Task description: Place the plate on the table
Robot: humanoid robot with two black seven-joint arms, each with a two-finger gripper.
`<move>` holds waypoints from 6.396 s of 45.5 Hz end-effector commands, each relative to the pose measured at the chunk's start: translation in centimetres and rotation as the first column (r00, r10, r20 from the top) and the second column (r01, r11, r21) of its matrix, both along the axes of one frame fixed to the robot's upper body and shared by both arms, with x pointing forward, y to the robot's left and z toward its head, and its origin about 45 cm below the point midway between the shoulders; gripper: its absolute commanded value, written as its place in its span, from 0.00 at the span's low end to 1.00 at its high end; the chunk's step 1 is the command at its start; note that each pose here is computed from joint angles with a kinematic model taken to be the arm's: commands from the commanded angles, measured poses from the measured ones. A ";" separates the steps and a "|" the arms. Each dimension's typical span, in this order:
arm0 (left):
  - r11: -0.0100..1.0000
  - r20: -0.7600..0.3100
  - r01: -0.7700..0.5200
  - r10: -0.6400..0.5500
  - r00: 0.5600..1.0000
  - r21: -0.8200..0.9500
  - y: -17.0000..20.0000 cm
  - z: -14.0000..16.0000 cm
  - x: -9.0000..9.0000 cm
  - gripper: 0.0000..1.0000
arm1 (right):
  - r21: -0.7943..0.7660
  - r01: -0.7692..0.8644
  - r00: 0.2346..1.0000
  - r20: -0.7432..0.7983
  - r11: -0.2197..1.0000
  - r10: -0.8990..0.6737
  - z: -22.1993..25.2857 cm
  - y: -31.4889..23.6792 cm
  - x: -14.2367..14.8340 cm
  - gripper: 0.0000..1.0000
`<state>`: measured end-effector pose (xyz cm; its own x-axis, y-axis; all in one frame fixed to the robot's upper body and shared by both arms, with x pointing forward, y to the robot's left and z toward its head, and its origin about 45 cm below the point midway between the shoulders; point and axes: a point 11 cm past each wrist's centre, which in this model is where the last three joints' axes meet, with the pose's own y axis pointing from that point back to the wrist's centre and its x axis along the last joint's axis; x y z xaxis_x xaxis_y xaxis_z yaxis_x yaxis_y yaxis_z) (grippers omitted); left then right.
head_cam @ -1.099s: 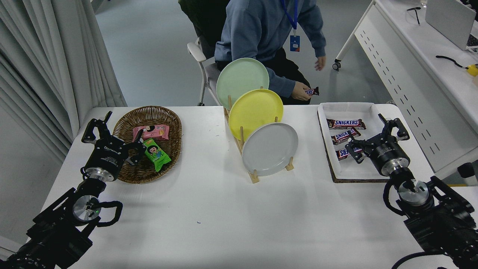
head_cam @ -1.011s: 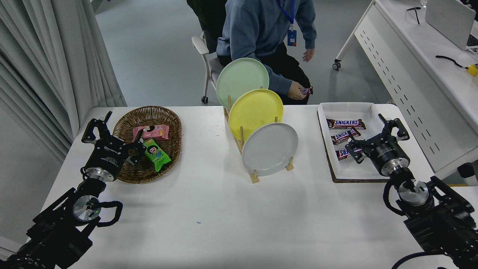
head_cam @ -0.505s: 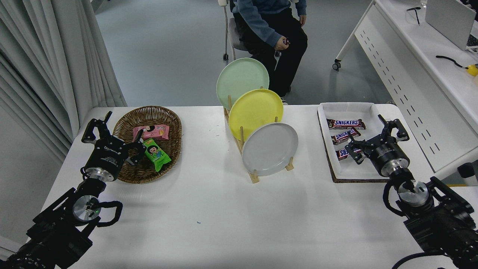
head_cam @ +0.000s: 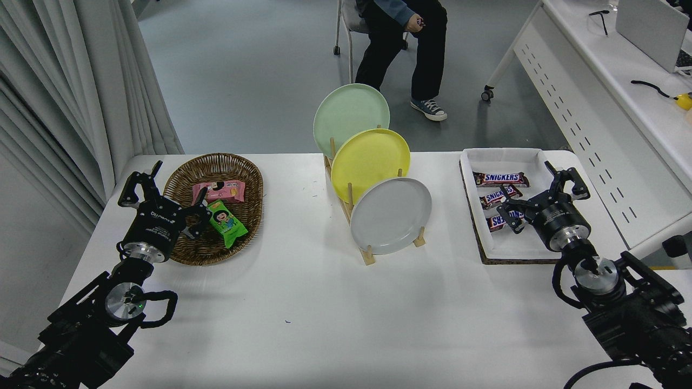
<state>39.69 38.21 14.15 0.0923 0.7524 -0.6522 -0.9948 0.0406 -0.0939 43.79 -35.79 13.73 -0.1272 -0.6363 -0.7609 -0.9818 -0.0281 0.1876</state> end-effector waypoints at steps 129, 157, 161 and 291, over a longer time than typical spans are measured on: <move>1.000 0.001 0.000 0.000 1.000 0.000 0.0 0.0 0.0 1.00 | -0.456 -0.621 0.778 -0.459 0.637 0.429 9.0 21.4 3.6 1.00; 1.000 0.001 0.000 0.000 1.000 0.000 0.0 0.0 0.0 1.00 | -0.503 -0.627 0.776 -0.462 0.594 0.428 9.5 21.8 3.9 0.95; 1.000 0.001 0.000 0.000 1.000 0.000 0.0 0.0 0.0 1.00 | -0.524 -0.629 0.776 -0.467 0.574 0.424 9.6 21.9 4.0 0.88; 1.000 0.001 0.000 0.000 1.000 0.000 0.0 0.0 0.0 1.00 | -0.484 -0.694 0.712 -0.569 0.534 0.411 9.4 22.2 3.6 0.01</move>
